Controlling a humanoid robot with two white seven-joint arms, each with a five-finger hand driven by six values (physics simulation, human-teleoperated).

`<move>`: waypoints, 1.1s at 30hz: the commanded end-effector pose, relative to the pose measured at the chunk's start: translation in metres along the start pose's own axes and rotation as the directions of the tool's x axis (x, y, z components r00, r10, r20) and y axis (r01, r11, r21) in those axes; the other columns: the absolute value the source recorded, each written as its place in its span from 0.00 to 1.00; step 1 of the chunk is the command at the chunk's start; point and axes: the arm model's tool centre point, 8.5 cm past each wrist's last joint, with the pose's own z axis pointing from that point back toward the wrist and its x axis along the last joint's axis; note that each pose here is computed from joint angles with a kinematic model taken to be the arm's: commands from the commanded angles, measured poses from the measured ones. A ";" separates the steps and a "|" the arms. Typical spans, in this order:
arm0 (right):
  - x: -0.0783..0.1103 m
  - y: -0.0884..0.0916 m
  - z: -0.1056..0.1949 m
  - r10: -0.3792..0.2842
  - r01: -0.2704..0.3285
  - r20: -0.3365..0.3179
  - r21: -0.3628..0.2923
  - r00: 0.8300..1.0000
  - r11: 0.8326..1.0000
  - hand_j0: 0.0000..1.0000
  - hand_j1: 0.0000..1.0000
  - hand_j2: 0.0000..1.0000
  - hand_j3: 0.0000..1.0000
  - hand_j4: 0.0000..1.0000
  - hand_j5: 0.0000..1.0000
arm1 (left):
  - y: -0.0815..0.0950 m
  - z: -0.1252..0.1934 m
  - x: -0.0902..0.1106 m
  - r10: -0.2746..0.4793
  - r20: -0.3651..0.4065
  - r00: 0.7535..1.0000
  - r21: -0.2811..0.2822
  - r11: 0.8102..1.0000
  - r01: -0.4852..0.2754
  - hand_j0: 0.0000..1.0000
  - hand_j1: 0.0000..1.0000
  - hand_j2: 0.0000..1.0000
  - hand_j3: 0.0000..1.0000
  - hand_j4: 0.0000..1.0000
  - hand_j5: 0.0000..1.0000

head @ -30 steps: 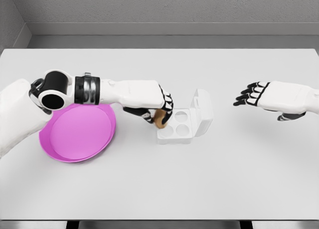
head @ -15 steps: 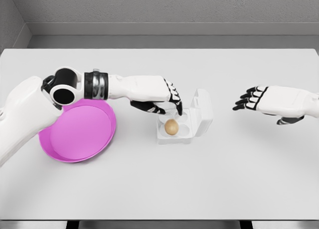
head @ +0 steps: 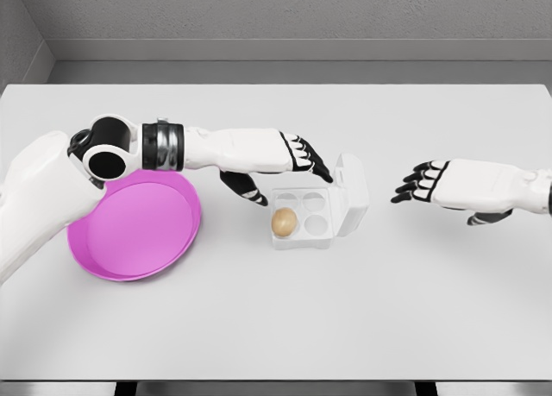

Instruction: Pack egg into the box and close the box lid

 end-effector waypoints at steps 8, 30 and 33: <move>0.004 -0.006 -0.003 0.007 -0.007 0.013 -0.018 1.000 1.000 1.00 1.00 1.00 1.00 1.00 1.00 | -0.001 0.026 -0.011 0.037 -0.040 0.998 0.013 0.999 -0.037 1.00 1.00 1.00 1.00 1.00 1.00; 0.022 -0.018 -0.021 0.033 -0.028 0.073 -0.067 0.997 0.997 1.00 1.00 1.00 1.00 1.00 1.00 | 0.013 0.177 -0.056 0.123 -0.330 0.936 0.091 0.991 -0.098 1.00 1.00 1.00 1.00 1.00 1.00; 0.023 -0.020 -0.021 0.037 -0.032 0.076 -0.070 0.996 0.997 1.00 1.00 1.00 1.00 1.00 1.00 | 0.013 0.177 -0.056 0.123 -0.330 0.936 0.091 0.991 -0.098 1.00 1.00 1.00 1.00 1.00 1.00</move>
